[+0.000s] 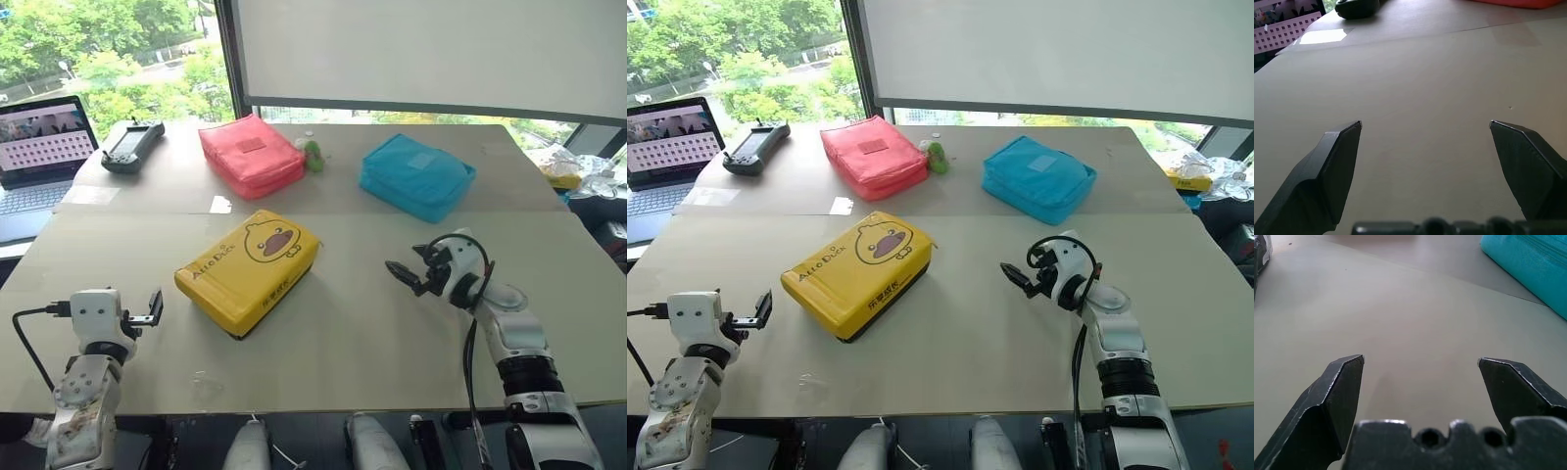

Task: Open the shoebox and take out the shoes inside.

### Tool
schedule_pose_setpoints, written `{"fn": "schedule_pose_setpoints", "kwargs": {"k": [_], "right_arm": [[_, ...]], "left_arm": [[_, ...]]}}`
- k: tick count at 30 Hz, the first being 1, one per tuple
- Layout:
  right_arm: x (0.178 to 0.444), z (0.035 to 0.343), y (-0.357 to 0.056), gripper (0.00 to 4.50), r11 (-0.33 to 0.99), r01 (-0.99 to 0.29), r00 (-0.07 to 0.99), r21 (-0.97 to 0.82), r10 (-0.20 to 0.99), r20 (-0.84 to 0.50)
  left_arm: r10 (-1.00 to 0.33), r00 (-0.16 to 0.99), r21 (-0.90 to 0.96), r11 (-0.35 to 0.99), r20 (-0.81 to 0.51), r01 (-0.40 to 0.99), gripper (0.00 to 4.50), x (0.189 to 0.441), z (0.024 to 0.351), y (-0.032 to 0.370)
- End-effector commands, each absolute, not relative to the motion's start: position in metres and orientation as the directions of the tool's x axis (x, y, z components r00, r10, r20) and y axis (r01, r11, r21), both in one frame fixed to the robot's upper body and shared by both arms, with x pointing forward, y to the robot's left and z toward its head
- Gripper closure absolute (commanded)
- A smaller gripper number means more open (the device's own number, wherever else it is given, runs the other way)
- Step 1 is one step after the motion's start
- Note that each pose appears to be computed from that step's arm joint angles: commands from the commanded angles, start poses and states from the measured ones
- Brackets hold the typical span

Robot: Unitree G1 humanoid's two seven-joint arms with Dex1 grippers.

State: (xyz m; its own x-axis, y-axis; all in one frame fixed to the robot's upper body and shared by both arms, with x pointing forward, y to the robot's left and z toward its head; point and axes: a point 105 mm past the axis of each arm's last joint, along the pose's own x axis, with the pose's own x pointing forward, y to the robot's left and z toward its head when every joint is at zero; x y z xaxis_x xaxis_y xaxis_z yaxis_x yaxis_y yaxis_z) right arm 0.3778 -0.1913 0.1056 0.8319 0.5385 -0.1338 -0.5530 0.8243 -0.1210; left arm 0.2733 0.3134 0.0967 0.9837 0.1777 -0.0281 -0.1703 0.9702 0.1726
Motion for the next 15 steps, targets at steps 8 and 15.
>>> {"fn": "schedule_pose_setpoints", "kwargs": {"k": [8,15], "right_arm": [[0.426,0.144,-0.144,2.08,0.778,-0.553,0.82,-0.299,0.572,-0.028],[0.446,0.147,-0.085,4.44,0.737,-0.615,0.772,-0.281,0.635,-0.023]], "left_arm": [[0.249,0.968,0.099,0.963,0.04,-0.252,2.2,0.282,0.117,0.329],[0.148,0.989,0.055,0.988,-0.027,-0.146,4.49,0.273,0.091,0.277]]}}
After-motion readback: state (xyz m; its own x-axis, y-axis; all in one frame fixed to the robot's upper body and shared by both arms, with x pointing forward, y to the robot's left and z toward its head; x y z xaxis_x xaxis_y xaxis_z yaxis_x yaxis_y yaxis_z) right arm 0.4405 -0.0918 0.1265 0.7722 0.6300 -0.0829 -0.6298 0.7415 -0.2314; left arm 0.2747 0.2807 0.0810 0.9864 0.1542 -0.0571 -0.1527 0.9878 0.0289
